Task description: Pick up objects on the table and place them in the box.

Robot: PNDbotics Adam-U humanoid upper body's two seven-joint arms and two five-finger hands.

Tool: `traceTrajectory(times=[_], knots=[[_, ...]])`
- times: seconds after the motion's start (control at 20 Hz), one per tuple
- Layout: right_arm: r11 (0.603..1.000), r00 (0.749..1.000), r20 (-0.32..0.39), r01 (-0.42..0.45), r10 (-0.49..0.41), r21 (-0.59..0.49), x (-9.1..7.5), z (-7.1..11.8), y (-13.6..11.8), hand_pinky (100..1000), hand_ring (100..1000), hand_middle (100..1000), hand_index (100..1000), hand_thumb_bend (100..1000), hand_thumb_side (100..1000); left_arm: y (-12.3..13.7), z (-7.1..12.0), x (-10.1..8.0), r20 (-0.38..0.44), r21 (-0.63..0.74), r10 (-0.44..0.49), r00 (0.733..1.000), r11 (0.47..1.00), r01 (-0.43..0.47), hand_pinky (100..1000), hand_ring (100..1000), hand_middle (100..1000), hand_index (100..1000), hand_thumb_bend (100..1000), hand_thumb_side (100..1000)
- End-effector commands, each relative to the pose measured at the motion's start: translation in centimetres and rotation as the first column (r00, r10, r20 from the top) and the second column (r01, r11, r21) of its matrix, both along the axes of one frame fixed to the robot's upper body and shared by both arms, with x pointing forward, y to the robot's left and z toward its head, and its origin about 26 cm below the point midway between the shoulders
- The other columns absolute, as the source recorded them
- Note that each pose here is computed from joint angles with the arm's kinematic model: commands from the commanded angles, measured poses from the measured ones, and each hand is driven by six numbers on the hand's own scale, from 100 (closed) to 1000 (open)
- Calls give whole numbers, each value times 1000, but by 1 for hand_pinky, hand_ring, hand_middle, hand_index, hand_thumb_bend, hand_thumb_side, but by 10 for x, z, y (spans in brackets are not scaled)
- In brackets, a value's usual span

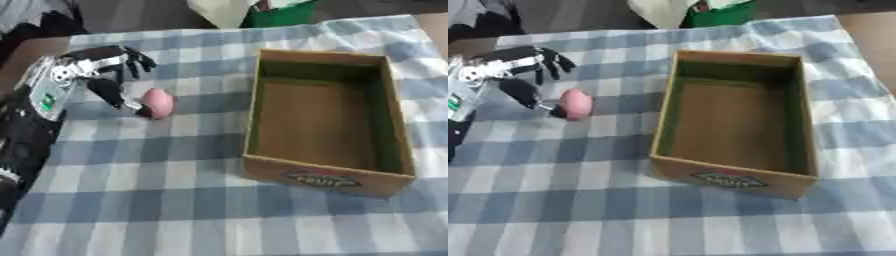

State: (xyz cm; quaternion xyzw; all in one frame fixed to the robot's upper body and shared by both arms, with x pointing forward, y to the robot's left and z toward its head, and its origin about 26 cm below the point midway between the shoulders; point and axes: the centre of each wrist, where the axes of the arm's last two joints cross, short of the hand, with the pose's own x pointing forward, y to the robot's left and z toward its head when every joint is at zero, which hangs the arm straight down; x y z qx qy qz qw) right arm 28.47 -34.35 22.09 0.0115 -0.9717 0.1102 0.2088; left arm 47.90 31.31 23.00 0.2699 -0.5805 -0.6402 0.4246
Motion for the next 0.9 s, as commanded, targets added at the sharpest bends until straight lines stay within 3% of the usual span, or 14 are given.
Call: traceTrajectory(times=[0.05,0.55,0.9], knots=[[1000,1000,23,5,-4,-20,-2,8,0,891,975,791,1000,100,1000,-1,17,-1,45,32,5,999,999,-7,517,722,780,921,825,522],[1000,1000,23,2,-2,-20,-2,7,0,894,977,789,1000,100,1000,-17,23,0,133,76,45,990,996,-55,492,711,757,901,768,538],[1000,1000,24,-1,1,-20,-2,7,1,895,978,788,1000,100,1000,-22,10,4,107,120,57,993,990,-69,481,699,742,892,743,527]])
